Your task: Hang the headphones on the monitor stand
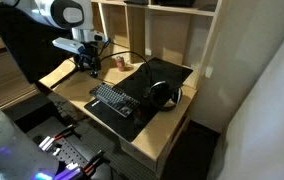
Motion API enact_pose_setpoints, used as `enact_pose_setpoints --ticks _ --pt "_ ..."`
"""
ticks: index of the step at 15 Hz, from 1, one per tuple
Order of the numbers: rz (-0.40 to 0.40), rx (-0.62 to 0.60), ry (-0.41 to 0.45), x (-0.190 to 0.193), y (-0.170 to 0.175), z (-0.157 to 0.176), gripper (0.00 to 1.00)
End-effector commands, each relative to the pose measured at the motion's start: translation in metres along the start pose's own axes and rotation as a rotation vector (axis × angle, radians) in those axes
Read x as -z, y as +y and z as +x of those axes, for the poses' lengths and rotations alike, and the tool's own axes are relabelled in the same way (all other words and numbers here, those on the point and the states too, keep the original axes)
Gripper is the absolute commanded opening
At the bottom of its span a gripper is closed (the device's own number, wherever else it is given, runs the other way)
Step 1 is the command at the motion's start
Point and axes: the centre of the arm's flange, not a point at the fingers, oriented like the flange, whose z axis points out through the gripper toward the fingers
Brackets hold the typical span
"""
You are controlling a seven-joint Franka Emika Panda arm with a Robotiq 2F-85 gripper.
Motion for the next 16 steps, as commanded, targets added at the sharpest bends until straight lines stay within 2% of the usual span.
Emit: enact_pose_setpoints --ticks 1,5,7,11,14,16 --pt "0.0 0.0 0.0 0.0 0.0 0.0 1.0" --pt "-0.015 -0.017 0.011 0.002 -0.001 0.002 1.0" --pt "-0.02 -0.12 0.137 0.026 0.011 0.004 1.0" --pt "0.028 -0.255 0.301 0.101 0.04 -0.018 1.0" --pt "0.043 -0.4 0.414 0.141 0.079 -0.042 1.0" --pt "0.092 -0.511 0.458 0.156 0.111 -0.062 1.0"
